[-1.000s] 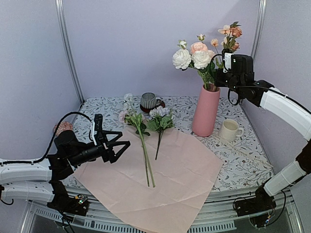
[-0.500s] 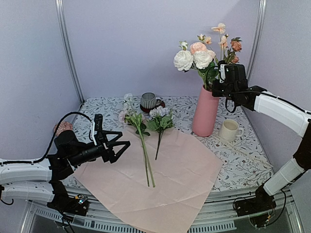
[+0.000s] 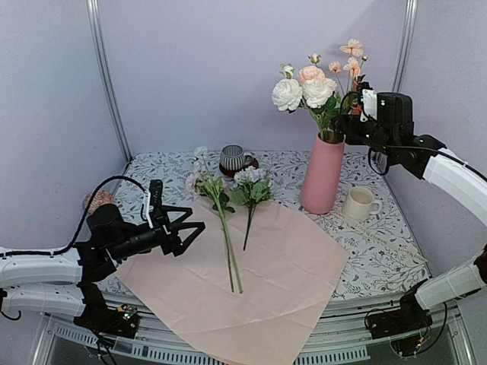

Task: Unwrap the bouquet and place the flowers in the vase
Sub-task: Place the fake flower in the vase, then pick up the fake flower from the flattened wrapping paper.

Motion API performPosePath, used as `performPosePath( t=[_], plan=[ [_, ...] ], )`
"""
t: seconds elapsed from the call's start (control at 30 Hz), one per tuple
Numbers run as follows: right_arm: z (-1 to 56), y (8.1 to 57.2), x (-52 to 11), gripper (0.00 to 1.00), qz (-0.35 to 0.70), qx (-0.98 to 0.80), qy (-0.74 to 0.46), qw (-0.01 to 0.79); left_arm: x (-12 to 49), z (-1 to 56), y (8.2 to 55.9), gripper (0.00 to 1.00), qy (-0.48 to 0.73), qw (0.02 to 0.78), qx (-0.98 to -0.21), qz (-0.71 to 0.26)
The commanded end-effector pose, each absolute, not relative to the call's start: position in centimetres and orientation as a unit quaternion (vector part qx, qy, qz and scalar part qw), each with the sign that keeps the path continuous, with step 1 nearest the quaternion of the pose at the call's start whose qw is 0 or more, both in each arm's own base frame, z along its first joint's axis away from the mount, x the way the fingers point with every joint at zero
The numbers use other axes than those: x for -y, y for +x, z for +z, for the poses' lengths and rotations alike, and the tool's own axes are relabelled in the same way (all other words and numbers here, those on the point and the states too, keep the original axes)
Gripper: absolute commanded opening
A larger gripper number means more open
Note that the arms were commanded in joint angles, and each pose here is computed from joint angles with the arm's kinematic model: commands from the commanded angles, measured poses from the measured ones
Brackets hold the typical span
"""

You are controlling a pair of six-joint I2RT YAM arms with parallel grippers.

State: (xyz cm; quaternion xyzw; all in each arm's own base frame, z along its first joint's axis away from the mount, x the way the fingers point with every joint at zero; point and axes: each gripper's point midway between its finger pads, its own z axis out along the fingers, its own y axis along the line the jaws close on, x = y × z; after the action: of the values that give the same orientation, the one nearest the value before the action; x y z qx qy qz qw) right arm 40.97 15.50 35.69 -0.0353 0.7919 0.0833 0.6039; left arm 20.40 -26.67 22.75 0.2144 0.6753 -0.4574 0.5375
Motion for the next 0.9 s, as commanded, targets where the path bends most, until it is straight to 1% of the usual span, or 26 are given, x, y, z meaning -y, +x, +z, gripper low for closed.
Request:
performPosePath(
  t=[0.0,0.27,0.4,0.47,0.57,0.63,0.77,0.87],
  plan=[
    [34.8,38.8,-16.1,0.92,0.121,-0.801,-0.063,0.583,26.6,23.0,20.8,0.97,0.208,0.540,-0.678,-0.454],
    [33.4,35.4,-16.5,0.96,0.172,-0.812,-0.076,0.552,27.3,22.8,21.3,0.97,0.208,0.531,-0.682,-0.458],
    [32.0,33.1,-17.9,0.96,0.222,-0.812,-0.113,0.529,27.4,22.1,22.0,0.98,0.197,0.525,-0.697,-0.447],
    [30.6,32.1,-19.2,0.96,0.253,-0.814,-0.139,0.504,27.4,21.8,22.5,0.98,0.189,0.522,-0.706,-0.440],
    [28.4,31.0,-21.5,0.92,0.295,-0.818,-0.169,0.464,27.9,21.2,23.1,0.97,0.182,0.510,-0.721,-0.433],
    [26.9,30.6,-23.0,0.91,0.308,-0.818,-0.183,0.450,28.1,20.2,23.9,0.94,0.170,0.496,-0.741,-0.419],
    [24.7,29.6,-26.5,0.89,0.330,-0.813,-0.216,0.428,28.5,17.7,25.6,0.79,0.133,0.455,-0.790,-0.388],
    [23.6,28.9,-29.6,0.88,0.348,-0.804,-0.245,0.416,29.0,16.1,26.2,0.73,0.109,0.424,-0.812,-0.386]
  ],
)
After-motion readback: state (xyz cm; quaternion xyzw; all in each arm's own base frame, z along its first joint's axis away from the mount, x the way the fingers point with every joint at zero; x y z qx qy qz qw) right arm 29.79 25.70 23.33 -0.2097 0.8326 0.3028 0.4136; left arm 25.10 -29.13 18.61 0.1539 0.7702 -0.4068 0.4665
